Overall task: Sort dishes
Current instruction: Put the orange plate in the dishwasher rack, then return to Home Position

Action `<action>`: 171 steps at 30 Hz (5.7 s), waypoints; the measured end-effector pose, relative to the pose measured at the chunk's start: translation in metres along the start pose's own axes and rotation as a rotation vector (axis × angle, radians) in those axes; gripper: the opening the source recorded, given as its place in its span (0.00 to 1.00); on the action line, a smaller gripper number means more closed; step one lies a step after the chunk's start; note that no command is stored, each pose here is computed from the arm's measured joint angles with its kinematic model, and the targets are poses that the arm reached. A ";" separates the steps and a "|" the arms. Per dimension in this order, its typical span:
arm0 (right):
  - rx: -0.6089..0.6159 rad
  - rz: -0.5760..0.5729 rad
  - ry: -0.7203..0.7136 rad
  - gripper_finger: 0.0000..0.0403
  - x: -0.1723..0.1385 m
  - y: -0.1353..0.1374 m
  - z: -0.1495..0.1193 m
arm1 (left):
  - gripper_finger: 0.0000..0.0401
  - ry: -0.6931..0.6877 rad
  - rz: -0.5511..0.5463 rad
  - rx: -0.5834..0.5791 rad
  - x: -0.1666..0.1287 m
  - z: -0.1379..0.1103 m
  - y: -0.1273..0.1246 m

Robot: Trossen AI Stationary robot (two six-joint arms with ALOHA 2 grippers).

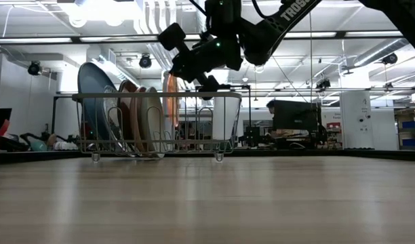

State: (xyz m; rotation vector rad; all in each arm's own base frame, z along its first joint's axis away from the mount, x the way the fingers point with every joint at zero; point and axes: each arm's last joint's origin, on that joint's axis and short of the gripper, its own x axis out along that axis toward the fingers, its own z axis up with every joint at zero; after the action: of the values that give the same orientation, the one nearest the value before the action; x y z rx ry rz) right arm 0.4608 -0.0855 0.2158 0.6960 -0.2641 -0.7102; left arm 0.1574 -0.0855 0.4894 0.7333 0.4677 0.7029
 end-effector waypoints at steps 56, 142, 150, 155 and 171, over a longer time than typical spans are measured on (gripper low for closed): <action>0.014 0.011 0.089 0.00 0.011 -0.006 -0.023 | 0.00 0.000 0.000 -0.042 0.000 0.000 0.000; -0.877 0.849 -0.043 0.01 -0.301 -0.057 0.106 | 0.00 -0.519 -0.878 -0.129 0.010 -0.100 -0.098; -0.819 0.754 0.007 0.00 -0.312 -0.100 0.091 | 0.00 -0.585 -0.772 -0.300 0.019 -0.163 -0.115; -0.783 0.711 0.023 0.00 -0.317 -0.119 0.083 | 0.00 -0.664 -0.753 -0.382 0.028 -0.188 -0.145; -0.803 0.579 0.028 0.00 -0.317 -0.132 0.078 | 0.00 -0.428 -0.646 -0.385 0.054 -0.228 -0.168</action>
State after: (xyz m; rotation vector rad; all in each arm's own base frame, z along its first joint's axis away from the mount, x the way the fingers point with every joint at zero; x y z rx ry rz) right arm 0.1256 0.0178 0.1882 -0.1465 -0.1223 -0.2028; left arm 0.1246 -0.0359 0.2073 0.3160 0.1453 0.0137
